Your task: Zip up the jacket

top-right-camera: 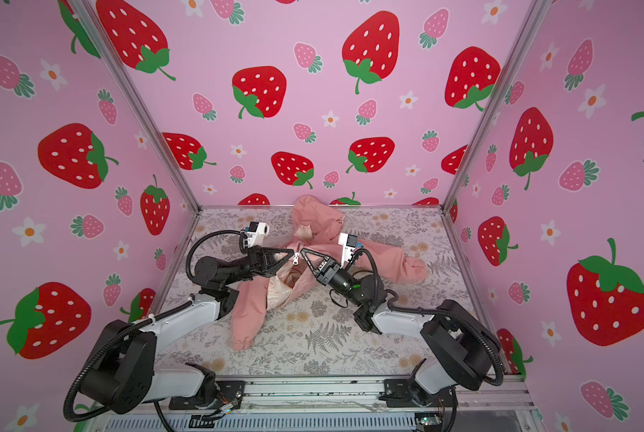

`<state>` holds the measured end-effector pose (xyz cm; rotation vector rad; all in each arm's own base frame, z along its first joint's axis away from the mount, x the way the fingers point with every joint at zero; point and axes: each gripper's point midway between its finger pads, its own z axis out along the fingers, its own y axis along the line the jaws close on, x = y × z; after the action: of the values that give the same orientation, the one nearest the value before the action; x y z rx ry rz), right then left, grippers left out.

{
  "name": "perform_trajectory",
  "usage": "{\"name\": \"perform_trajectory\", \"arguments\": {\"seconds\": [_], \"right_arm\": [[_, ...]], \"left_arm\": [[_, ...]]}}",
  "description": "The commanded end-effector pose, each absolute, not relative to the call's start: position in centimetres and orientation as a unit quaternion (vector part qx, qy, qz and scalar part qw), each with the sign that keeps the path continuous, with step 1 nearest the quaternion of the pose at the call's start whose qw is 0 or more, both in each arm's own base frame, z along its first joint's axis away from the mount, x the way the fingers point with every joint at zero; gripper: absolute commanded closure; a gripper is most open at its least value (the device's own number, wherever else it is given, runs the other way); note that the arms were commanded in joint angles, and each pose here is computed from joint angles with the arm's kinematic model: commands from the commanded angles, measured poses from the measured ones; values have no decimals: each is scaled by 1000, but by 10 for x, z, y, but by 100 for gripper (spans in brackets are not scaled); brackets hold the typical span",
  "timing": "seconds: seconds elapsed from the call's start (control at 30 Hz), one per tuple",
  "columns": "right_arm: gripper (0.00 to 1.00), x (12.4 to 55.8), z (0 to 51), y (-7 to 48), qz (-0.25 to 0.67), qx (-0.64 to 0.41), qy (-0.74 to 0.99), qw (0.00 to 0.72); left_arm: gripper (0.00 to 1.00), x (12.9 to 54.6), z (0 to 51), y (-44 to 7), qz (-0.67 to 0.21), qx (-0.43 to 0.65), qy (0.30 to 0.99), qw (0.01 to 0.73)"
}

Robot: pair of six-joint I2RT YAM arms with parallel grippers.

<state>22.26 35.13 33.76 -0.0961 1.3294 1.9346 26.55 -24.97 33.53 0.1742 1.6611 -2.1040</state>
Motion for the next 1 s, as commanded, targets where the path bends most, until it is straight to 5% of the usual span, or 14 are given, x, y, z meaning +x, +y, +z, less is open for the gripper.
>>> {"name": "perform_trajectory", "arguments": {"seconds": [0.0,0.97], "right_arm": [[100,203,357,349,777,-68,486,393],[100,199,352,349,762,-76,499,405]], "left_arm": [[100,256,374,-246,-778,103,560,265],[100,268,380,-242,-790,62,550,264]]}}
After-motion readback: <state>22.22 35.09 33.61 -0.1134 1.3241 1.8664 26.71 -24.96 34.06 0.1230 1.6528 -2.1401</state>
